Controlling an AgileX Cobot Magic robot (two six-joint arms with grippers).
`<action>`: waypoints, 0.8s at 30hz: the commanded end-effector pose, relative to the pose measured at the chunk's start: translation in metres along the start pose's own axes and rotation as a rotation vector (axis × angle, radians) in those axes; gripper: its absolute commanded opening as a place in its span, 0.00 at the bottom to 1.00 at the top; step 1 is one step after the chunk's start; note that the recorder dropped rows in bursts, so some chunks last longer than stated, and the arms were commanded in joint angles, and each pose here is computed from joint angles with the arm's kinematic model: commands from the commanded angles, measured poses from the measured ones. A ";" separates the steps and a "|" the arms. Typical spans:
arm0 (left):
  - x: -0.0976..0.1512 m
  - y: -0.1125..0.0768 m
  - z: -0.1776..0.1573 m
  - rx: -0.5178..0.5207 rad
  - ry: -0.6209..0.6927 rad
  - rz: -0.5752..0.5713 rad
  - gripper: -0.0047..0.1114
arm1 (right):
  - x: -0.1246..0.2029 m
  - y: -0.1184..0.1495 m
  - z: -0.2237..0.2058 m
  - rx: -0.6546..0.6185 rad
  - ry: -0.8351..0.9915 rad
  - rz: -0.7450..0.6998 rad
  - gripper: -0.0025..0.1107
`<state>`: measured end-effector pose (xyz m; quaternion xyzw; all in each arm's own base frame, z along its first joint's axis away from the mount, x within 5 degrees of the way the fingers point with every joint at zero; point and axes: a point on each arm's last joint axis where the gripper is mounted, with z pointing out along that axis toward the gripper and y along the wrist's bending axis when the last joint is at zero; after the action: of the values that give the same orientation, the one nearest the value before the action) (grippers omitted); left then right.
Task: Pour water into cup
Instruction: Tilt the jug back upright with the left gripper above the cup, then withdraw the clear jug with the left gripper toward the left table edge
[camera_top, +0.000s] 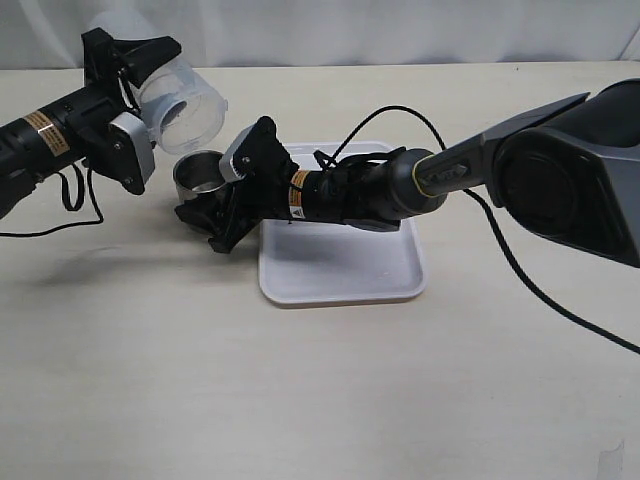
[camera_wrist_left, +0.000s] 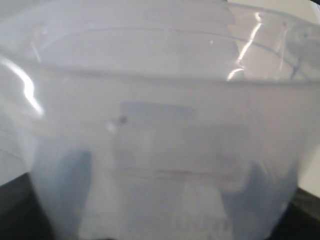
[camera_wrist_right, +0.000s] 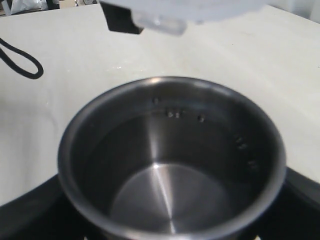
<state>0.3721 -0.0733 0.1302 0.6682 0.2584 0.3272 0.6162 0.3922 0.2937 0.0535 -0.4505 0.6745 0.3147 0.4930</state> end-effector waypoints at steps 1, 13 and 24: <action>0.001 0.006 0.001 -0.036 0.001 -0.013 0.04 | 0.008 -0.003 -0.002 0.020 0.054 -0.002 0.06; 0.001 0.004 0.001 -0.021 0.002 -0.206 0.04 | 0.008 -0.003 -0.002 0.020 0.054 -0.002 0.06; 0.003 0.006 0.001 -0.053 0.013 -0.879 0.04 | 0.008 -0.003 -0.002 0.020 0.054 -0.002 0.06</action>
<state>0.3723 -0.0730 0.1300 0.5419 0.4703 0.1023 0.6890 0.3922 0.2937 0.0535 -0.4505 0.6745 0.3147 0.4930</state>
